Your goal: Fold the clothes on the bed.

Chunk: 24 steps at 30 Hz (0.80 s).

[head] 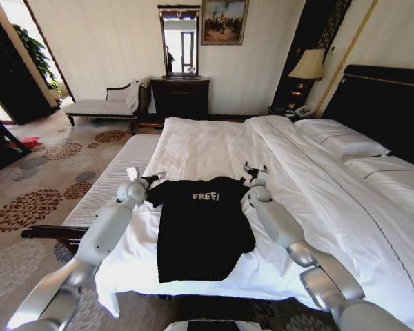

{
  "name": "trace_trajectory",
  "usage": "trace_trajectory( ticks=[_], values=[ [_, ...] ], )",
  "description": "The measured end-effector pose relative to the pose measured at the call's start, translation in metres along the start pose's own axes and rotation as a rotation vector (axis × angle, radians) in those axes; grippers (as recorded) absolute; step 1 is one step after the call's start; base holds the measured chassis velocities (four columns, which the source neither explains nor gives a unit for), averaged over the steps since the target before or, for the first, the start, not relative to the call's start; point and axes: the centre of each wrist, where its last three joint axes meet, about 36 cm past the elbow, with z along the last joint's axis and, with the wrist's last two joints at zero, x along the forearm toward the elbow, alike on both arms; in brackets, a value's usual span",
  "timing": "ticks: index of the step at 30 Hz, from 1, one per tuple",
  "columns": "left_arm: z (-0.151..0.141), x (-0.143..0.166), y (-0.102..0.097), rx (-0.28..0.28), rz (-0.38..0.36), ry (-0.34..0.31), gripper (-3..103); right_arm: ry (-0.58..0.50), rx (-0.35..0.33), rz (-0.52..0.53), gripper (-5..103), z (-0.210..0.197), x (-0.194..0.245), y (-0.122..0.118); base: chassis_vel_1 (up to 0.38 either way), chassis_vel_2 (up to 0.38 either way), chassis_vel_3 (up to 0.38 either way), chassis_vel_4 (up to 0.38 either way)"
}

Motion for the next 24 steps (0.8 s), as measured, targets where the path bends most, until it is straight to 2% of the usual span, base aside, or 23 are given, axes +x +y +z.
trace_trajectory(
  ticks=[3,4,8,11,14,15,19,24],
  values=[
    [0.02,-0.023,-0.018,-0.072,-0.019,0.04,100,-0.001,-0.004,0.007,100,-0.003,0.01,-0.007,0.0,0.0,0.0,0.0],
    [0.02,-0.023,-0.018,-0.072,-0.019,0.04,100,-0.001,-0.004,0.007,100,-0.003,0.01,-0.007,0.0,0.0,0.0,0.0],
    [0.028,-0.059,-0.03,-0.141,-0.059,0.06,100,0.004,-0.013,0.018,100,-0.004,0.015,-0.009,0.0,0.0,0.0,0.0],
    [0.027,-0.069,-0.035,-0.157,-0.066,0.06,100,0.009,-0.022,0.012,100,-0.005,0.017,-0.004,0.0,0.0,0.0,0.0],
    [0.024,-0.085,-0.051,-0.177,-0.06,0.075,100,0.003,-0.032,0.003,100,-0.01,0.02,-0.001,0.0,0.0,0.0,0.0],
    [0.024,-0.085,-0.051,-0.177,-0.06,0.075,100,0.003,-0.032,0.003,100,-0.01,0.02,-0.001,0.0,0.0,0.0,0.0],
    [0.024,-0.096,-0.066,-0.214,-0.054,0.11,100,-0.001,-0.035,0.006,100,-0.016,0.02,-0.008,0.0,0.0,0.0,0.0],
    [0.017,-0.1,-0.076,-0.217,-0.044,0.159,100,-0.003,-0.031,0.012,100,-0.019,0.019,-0.015,0.0,0.0,0.0,0.0]
  ],
)
